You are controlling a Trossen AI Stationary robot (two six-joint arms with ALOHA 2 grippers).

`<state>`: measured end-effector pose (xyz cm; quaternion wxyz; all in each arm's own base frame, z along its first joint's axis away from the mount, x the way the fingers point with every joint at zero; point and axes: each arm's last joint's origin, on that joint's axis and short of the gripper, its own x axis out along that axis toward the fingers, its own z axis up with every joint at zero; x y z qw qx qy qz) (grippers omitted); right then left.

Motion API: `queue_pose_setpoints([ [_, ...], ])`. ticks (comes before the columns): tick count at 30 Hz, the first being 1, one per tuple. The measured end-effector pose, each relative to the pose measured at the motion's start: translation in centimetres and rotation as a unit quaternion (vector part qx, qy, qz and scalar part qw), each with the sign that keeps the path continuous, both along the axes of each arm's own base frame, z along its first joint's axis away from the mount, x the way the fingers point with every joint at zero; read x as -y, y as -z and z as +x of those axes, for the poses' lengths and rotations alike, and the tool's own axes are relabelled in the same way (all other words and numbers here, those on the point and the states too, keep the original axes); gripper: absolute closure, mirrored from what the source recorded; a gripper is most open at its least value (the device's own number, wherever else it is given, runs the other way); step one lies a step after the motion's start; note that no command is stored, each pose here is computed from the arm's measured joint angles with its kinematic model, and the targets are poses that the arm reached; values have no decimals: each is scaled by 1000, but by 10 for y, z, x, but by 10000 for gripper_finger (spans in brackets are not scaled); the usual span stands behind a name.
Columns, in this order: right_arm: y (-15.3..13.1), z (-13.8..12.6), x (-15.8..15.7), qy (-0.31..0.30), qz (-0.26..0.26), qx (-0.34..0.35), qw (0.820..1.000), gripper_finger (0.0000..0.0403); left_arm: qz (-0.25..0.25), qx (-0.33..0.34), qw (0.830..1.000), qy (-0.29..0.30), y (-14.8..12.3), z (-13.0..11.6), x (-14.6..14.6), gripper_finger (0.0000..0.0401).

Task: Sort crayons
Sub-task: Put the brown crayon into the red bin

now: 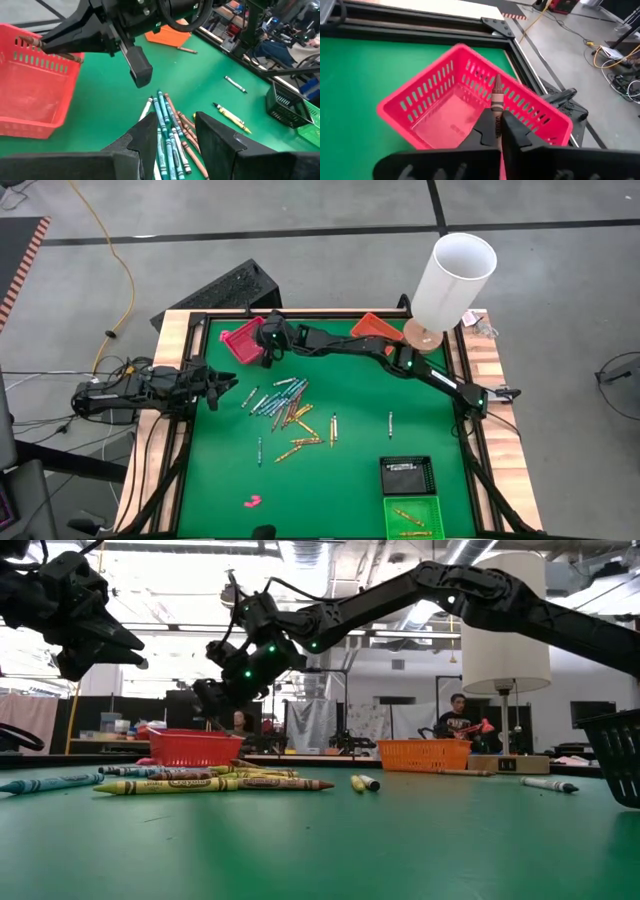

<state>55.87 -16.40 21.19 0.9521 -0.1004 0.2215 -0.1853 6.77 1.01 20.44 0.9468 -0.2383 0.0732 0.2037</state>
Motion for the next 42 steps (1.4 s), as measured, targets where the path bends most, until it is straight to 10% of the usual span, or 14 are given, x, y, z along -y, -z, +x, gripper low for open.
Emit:
queue_pose_setpoints([
  [21, -27, -6, -24, 14, -32, -41, 999, 310, -3, 2, 1000, -3, 0, 0, 0, 281],
  [29, -158, -103, -75, 127, 132, -81, 980, 310, -19, 9, 1000, -6, 0, 0, 0, 281],
  [35, -170, -177, -115, 266, 240, -233, 904, 310, -36, 14, 999, -4, 0, 0, 0, 281],
  [42, -176, -228, -165, 297, 262, -225, 890, 310, -49, 16, 998, 20, 0, 0, 2, 281],
])
